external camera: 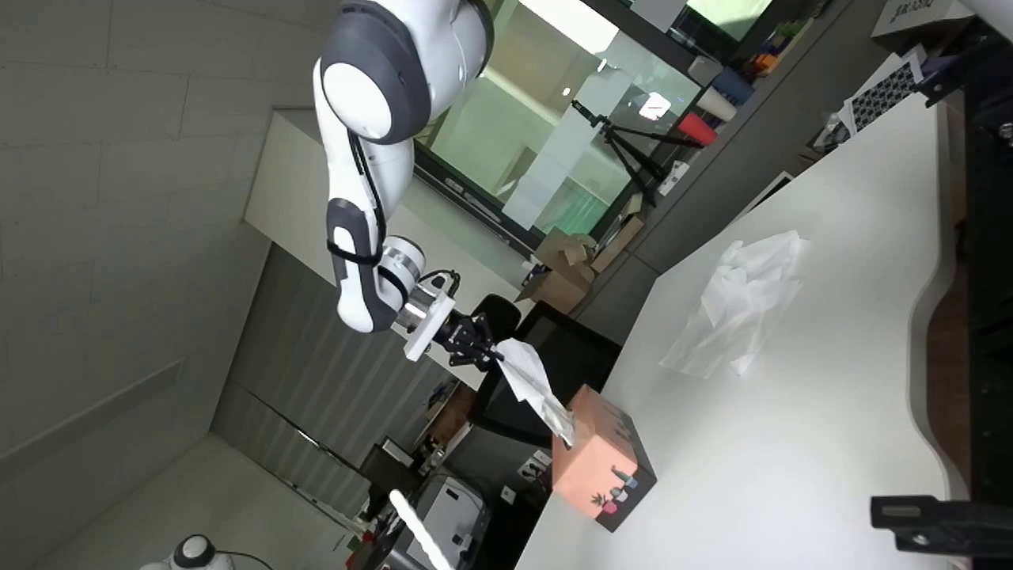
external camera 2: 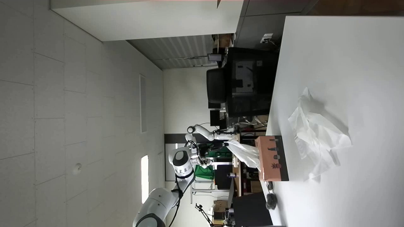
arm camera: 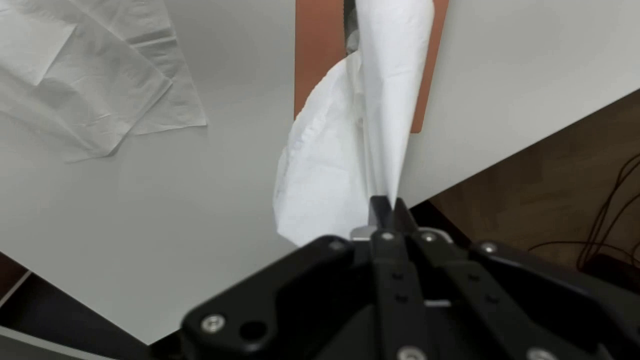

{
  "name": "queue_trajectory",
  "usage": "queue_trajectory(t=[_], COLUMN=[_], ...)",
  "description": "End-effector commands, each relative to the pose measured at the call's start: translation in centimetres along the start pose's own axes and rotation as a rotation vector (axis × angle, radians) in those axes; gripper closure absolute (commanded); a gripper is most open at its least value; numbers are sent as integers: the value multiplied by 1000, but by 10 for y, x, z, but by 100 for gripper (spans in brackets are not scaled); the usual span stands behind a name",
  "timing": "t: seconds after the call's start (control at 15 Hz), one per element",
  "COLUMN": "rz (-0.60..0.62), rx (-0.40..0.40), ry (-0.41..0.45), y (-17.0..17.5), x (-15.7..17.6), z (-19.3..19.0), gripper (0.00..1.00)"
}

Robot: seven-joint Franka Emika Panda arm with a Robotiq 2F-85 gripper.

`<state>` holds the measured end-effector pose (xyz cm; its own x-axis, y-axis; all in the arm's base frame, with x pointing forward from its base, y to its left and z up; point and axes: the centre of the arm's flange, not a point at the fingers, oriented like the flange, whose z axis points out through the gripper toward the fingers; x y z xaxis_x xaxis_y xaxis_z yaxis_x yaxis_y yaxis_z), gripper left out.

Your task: Pull out two tissues, one at a time out of the tissue box and place them on the table

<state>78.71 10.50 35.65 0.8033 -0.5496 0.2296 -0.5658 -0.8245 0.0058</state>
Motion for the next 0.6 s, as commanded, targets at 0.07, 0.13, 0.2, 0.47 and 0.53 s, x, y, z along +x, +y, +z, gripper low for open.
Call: queue_trajectory(t=[0.07,0.13,0.2,0.47,0.53], rz=[59,69,82,148,163], rx=[-41,-49,-59,-128,-157], ry=[21,18,14,-16,-35], y=[30,37,47,88,98], x=[23,28,35,58,64], z=[-40,-45,-50,-58,-55], gripper=[100,100,100,100,100])
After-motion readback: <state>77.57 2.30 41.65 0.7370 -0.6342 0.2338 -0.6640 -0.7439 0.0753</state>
